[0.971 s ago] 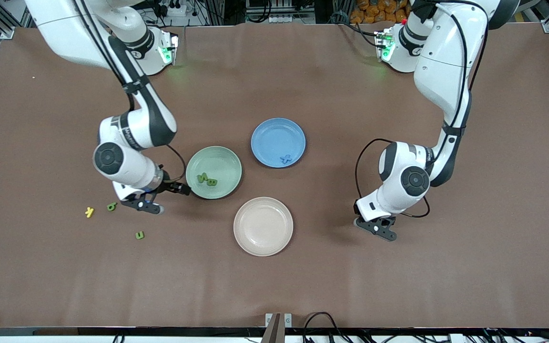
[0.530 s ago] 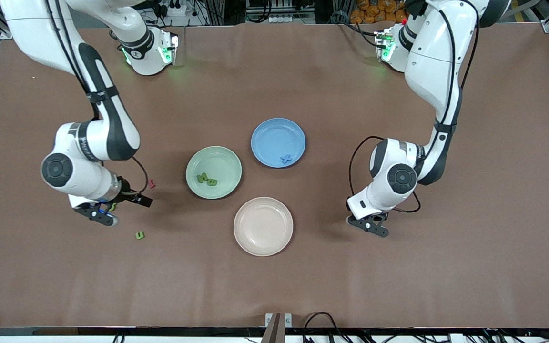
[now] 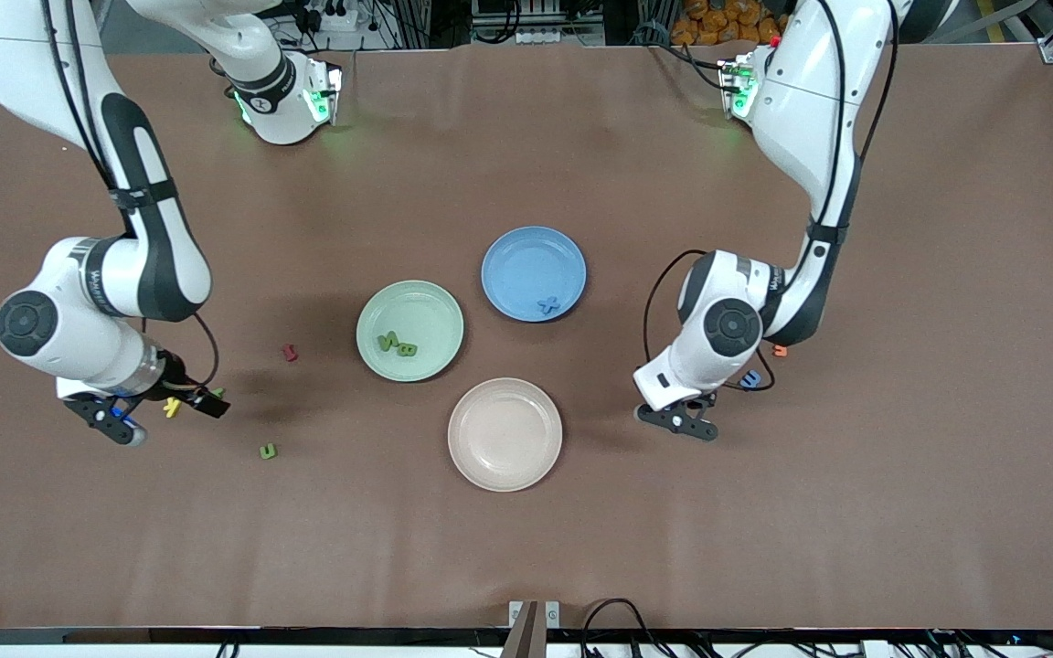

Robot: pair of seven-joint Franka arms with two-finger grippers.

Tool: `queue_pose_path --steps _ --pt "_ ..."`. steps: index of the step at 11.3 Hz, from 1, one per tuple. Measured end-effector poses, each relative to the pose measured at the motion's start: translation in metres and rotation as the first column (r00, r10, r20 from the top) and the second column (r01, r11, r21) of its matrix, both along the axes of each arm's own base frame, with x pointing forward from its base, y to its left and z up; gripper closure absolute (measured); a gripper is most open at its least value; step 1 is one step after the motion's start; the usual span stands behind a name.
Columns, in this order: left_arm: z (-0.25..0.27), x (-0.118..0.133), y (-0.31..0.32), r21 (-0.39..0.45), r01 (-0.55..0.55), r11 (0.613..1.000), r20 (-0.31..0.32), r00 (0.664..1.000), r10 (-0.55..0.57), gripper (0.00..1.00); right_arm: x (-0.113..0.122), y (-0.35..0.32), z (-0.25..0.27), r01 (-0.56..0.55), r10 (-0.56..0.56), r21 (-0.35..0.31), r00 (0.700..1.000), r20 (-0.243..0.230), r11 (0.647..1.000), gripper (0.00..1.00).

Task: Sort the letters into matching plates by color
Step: 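Carry 6 onto the blue plate with the left gripper while the right gripper withdraws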

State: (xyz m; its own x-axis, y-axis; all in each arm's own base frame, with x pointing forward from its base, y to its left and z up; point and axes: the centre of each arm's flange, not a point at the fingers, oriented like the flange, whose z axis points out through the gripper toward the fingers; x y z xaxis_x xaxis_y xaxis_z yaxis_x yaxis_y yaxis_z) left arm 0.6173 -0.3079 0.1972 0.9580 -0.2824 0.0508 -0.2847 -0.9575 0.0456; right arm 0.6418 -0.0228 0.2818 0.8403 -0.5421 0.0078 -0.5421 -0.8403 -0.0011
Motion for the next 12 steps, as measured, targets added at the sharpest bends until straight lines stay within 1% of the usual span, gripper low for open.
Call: queue_pose_path --steps 2,4,6,8,10,11,12 --pt "0.011 -0.013 -0.028 -0.008 -0.058 0.998 -0.007 0.998 0.058 0.63 -0.001 -0.025 -0.001 0.04 -0.04 -0.009 0.999 -0.001 0.999 0.0" --pt "0.024 -0.029 -0.056 -0.024 -0.1 0.995 -0.022 0.995 0.1 0.63 -0.003 -0.038 -0.01 0.061 -0.061 -0.015 0.998 -0.014 0.998 0.0" --pt "0.036 -0.051 -0.09 -0.05 -0.155 0.987 -0.061 0.987 0.151 0.63 -0.004 -0.041 -0.018 0.067 -0.068 -0.018 0.997 -0.024 0.998 0.0" --pt "0.042 -0.071 -0.114 -0.056 -0.218 0.974 -0.104 0.972 0.212 0.63 -0.003 -0.04 -0.019 0.066 -0.066 -0.019 0.998 -0.017 0.998 0.0" --pt "0.042 -0.092 -0.137 -0.048 -0.31 0.949 -0.153 0.942 0.3 0.63 -0.002 -0.041 -0.017 0.067 -0.067 -0.02 0.998 -0.002 0.998 0.0" --pt "0.042 -0.105 -0.151 -0.038 -0.366 0.93 -0.174 0.919 0.355 0.63 -0.001 -0.042 -0.017 0.069 -0.069 -0.021 0.998 0.001 0.997 0.0" --pt "0.042 -0.128 -0.175 -0.024 -0.436 0.9 -0.198 0.884 0.423 0.63 -0.002 -0.045 -0.017 0.074 -0.074 -0.021 0.997 0.002 0.997 0.0"
